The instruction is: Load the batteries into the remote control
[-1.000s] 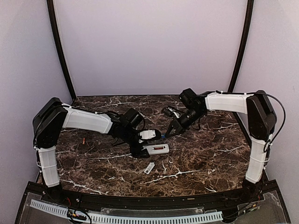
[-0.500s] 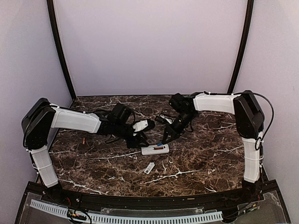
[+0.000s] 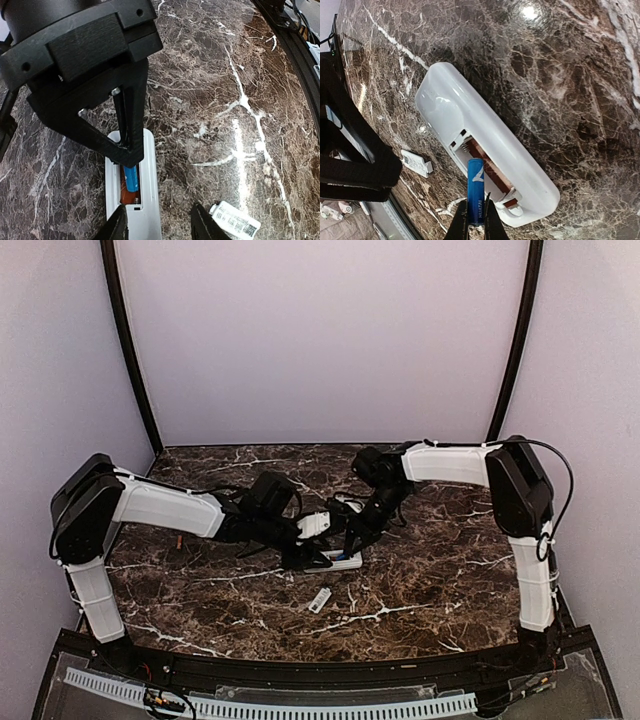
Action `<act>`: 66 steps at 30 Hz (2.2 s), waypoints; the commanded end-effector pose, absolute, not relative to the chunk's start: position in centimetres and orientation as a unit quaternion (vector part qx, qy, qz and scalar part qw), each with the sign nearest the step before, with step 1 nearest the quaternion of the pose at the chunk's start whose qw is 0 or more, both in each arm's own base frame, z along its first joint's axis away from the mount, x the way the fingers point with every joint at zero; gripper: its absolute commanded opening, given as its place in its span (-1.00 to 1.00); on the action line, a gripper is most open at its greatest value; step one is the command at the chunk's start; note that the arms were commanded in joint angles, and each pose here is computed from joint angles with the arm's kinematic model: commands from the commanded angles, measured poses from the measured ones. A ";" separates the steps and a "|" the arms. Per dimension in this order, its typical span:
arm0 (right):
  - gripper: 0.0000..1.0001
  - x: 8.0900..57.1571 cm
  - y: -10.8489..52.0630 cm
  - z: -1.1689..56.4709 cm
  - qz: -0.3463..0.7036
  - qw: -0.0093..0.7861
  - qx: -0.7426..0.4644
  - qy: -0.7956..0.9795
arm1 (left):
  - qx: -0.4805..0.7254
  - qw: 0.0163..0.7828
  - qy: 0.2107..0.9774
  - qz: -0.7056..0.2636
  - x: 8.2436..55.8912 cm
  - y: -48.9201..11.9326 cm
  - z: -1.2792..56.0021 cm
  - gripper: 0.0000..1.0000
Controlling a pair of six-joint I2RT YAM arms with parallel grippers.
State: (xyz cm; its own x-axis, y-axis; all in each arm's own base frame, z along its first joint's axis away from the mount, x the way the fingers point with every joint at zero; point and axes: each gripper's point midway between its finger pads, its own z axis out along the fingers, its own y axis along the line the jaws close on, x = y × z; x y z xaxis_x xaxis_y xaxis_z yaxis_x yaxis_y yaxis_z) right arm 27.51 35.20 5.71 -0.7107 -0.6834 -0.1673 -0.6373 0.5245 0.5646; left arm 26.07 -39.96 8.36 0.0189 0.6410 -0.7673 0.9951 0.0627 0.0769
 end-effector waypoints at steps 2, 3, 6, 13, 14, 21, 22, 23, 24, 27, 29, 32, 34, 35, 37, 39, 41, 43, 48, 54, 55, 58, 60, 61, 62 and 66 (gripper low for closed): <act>-1.00 26.4 35.8 5.2 -0.309 0.056 0.391 -0.865 | 0.650 0.324 0.646 -0.237 25.5 -40.0 5.9 -0.18; -1.00 26.4 35.8 5.1 -0.310 0.056 0.391 -0.865 | 0.647 0.325 0.647 -0.237 25.5 -40.1 5.7 -0.18; -1.00 26.4 36.0 4.9 -0.312 0.056 0.391 -0.864 | 0.642 0.322 0.655 -0.234 25.7 -40.1 4.9 -0.18; -1.00 26.6 36.3 4.2 -0.317 0.055 0.384 -0.865 | 0.638 0.325 0.662 -0.222 26.3 -40.3 4.0 -0.16; -1.00 26.6 36.4 4.2 -0.318 0.055 0.381 -0.866 | 0.639 0.326 0.660 -0.222 26.3 -40.4 4.0 -0.13; -1.00 26.3 37.0 4.1 -0.344 0.053 0.359 -0.866 | 0.648 0.332 0.647 -0.229 26.2 -41.1 4.0 -0.11; -1.00 26.3 37.0 4.0 -0.345 0.051 0.360 -0.865 | 0.647 0.332 0.646 -0.231 26.2 -41.2 4.0 -0.12; -1.00 26.3 37.1 4.0 -0.347 0.052 0.356 -0.866 | 0.646 0.335 0.645 -0.232 26.2 -41.3 4.0 -0.12; -1.00 26.3 37.1 3.9 -0.348 0.053 0.350 -0.868 | 0.646 0.333 0.647 -0.232 26.2 -41.3 3.6 -0.14; -1.00 26.3 37.2 3.8 -0.353 0.052 0.346 -0.868 | 0.646 0.335 0.645 -0.233 26.2 -41.3 3.3 -0.17; -1.00 26.3 37.3 3.8 -0.355 0.051 0.344 -0.868 | 0.647 0.332 0.644 -0.237 26.1 -41.3 3.1 -0.20; -1.00 26.3 37.4 3.6 -0.356 0.050 0.344 -0.867 | 0.653 0.327 0.638 -0.246 25.6 -41.5 2.9 -0.22; -1.00 26.3 37.4 3.4 -0.357 0.050 0.343 -0.868 | 0.656 0.323 0.636 -0.247 25.4 -41.6 2.6 -0.26; -1.00 26.4 37.4 3.4 -0.357 0.050 0.342 -0.868 | 0.658 0.318 0.636 -0.246 25.3 -41.5 2.3 -0.29; -1.00 26.4 37.5 3.4 -0.358 0.049 0.342 -0.867 | 0.660 0.314 0.639 -0.241 25.4 -41.3 1.8 -0.34; -1.00 26.4 37.5 3.3 -0.359 0.048 0.341 -0.868 | 0.664 0.307 0.638 -0.241 25.2 -41.2 1.6 -0.40; -1.00 26.4 37.4 3.3 -0.358 0.047 0.341 -0.868 | 0.666 0.303 0.636 -0.244 24.9 -41.1 1.5 -0.45; -1.00 26.4 37.4 3.4 -0.358 0.046 0.342 -0.868 | 0.668 0.300 0.635 -0.246 24.7 -41.1 1.4 -0.54; -1.00 26.6 37.4 3.6 -0.356 0.042 0.343 -0.868 | 0.673 0.289 0.636 -0.241 24.4 -40.7 0.9 -0.78; -1.00 26.7 37.3 3.9 -0.355 0.037 0.344 -0.869 | 0.684 0.272 0.640 -0.222 24.2 -39.7 0.0 -0.96; -1.00 26.7 37.3 4.0 -0.355 0.035 0.344 -0.869 | 0.684 0.270 0.641 -0.219 24.3 -39.5 -0.2 -0.97; -0.98 26.7 37.3 4.2 -0.357 0.034 0.344 -0.868 | 0.687 0.257 0.644 -0.216 24.0 -39.1 -0.7 -0.98; -0.95 26.7 37.4 4.3 -0.359 0.035 0.345 -0.867 | 0.685 0.256 0.646 -0.218 24.0 -39.0 -0.8 -0.97; -0.93 26.8 37.4 4.4 -0.360 0.035 0.345 -0.866 | 0.684 0.256 0.647 -0.219 24.0 -39.0 -0.7 -0.95; -0.90 26.7 37.4 4.4 -0.361 0.036 0.345 -0.866 | 0.683 0.254 0.649 -0.220 24.1 -39.0 -0.8 -0.95; -0.78 26.5 37.3 4.8 -0.361 0.039 0.345 -0.866 | 0.682 0.249 0.652 -0.219 24.3 -38.8 -1.1 -0.94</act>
State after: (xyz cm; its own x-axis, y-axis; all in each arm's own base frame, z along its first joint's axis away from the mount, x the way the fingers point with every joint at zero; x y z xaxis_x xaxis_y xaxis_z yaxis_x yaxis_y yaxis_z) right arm 26.00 36.16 4.35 -0.7750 -0.6221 -0.1112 -0.5226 0.5320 0.6662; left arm 27.26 -41.62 4.17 0.1409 0.6653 -0.7332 0.9796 0.0134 0.2003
